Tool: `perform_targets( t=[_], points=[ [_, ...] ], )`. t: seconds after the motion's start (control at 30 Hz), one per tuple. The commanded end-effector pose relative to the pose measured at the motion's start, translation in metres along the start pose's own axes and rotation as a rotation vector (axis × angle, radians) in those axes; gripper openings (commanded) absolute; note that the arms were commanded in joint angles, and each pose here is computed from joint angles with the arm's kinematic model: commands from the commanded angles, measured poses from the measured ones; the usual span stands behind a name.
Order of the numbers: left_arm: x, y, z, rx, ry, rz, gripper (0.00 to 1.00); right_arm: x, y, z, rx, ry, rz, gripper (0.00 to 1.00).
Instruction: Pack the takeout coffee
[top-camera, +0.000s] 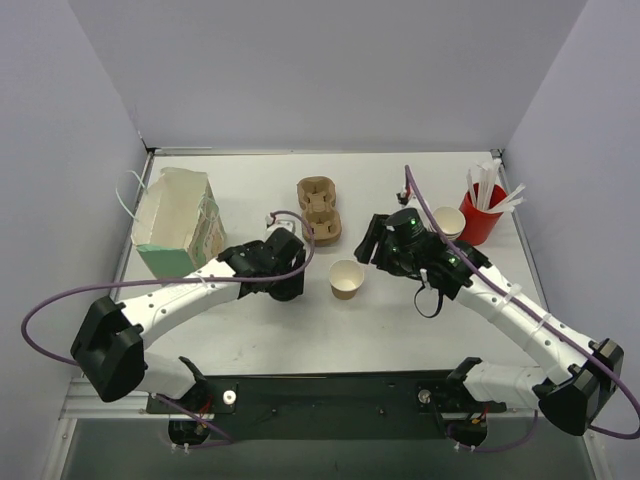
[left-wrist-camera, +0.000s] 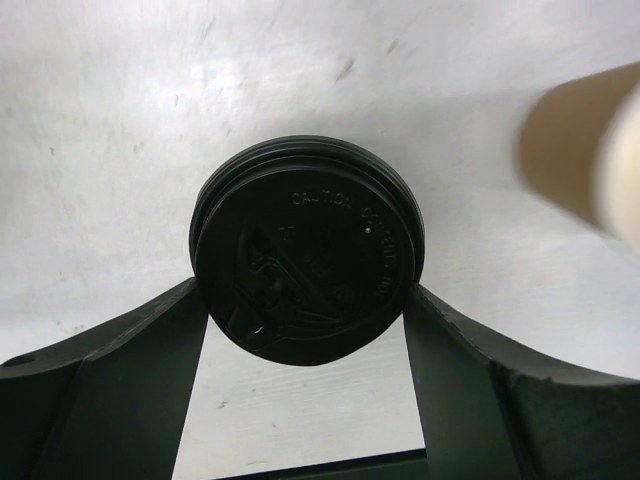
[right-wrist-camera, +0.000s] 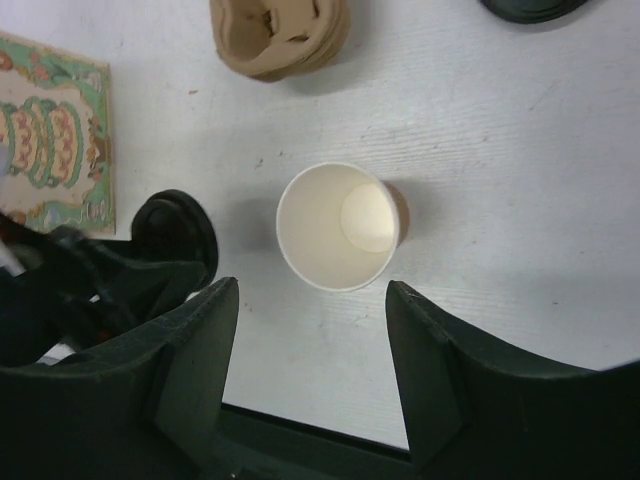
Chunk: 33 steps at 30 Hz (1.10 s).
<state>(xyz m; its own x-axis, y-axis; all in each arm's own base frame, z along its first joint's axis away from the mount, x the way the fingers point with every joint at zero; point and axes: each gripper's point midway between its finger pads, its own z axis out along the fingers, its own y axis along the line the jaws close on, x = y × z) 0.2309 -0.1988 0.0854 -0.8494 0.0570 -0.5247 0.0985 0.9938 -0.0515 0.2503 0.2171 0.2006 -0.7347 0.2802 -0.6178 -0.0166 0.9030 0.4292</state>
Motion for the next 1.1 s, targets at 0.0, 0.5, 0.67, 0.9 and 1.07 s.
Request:
perform_targets(
  t=[0.0, 0.5, 0.67, 0.9, 1.07],
  points=[
    [-0.061, -0.03, -0.048, 0.126, -0.136, 0.026, 0.65, -0.025, -0.034, -0.01, 0.053, -0.059, 0.074, 0.56],
    [-0.088, -0.138, -0.048, 0.252, -0.098, 0.249, 0.65, -0.049, -0.117, -0.027, 0.208, -0.14, 0.303, 0.56],
    [-0.076, -0.154, -0.039, 0.252, -0.068, 0.288, 0.65, -0.04, -0.122, -0.022, 0.216, -0.121, 0.313, 0.56],
    [-0.069, -0.159, -0.029, 0.234, -0.049, 0.313, 0.65, -0.027, -0.118, -0.01, 0.182, -0.068, 0.324, 0.56],
    [-0.065, -0.159, -0.021, 0.22, -0.034, 0.324, 0.65, -0.022, -0.118, -0.004, 0.178, -0.045, 0.321, 0.56]
  ],
)
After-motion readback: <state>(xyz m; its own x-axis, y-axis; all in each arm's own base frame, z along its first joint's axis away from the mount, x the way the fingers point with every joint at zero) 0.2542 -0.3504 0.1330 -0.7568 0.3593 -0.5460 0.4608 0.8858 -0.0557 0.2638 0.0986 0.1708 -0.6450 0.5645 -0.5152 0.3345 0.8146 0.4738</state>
